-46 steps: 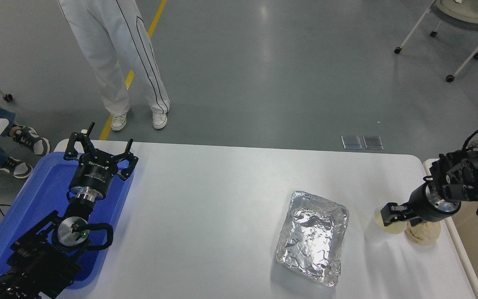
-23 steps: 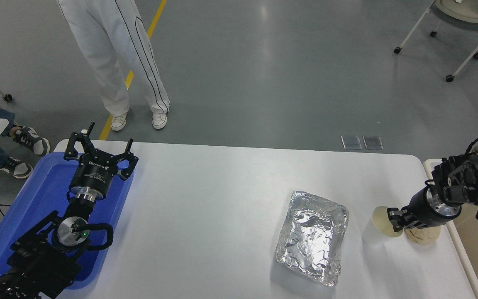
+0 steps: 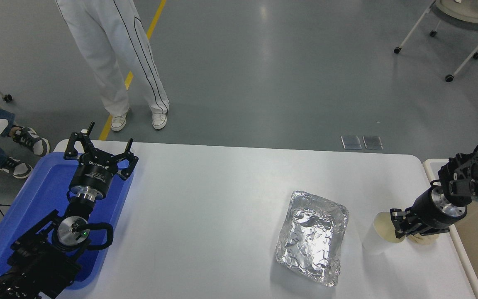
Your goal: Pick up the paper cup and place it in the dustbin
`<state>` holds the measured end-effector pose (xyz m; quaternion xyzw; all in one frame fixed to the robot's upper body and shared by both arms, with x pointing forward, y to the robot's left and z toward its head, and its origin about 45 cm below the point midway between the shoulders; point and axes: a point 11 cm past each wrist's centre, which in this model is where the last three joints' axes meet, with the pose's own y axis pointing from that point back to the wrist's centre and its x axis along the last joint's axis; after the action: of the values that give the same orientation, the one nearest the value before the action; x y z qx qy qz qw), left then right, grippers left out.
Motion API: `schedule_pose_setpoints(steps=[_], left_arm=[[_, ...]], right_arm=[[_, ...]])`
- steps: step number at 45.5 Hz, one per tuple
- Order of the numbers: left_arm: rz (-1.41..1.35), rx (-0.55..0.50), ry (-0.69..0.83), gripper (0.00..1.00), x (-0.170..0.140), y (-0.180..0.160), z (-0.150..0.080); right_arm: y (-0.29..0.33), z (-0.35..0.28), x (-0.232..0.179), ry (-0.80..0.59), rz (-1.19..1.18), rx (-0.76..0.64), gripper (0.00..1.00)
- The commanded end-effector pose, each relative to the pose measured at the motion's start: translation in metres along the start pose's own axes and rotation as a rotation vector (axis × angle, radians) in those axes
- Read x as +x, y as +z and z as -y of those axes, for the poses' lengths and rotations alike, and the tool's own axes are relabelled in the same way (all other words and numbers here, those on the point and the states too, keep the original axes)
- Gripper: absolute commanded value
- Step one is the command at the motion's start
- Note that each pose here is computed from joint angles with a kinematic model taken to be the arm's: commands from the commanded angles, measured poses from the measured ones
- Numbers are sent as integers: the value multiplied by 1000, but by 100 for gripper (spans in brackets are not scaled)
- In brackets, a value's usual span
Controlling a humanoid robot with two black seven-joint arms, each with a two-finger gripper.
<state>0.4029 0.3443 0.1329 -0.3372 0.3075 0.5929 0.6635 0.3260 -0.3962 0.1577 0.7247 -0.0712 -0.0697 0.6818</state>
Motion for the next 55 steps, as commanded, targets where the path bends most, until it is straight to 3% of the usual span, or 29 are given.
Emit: schedule_pose_setpoints(steps=[1, 5, 33, 55], left_arm=[[0, 2, 0, 100, 0, 0, 0], [0, 2, 0, 100, 0, 0, 0], [-1, 1, 0, 100, 0, 0, 0], [0, 2, 0, 100, 0, 0, 0]], right_arm=[[-10, -35, 1, -62, 30, 25, 0], [-19, -53, 4, -104, 44, 32, 0], [-63, -179, 50, 158, -97, 56, 0], [-83, -240, 45, 247, -203, 20, 0]])
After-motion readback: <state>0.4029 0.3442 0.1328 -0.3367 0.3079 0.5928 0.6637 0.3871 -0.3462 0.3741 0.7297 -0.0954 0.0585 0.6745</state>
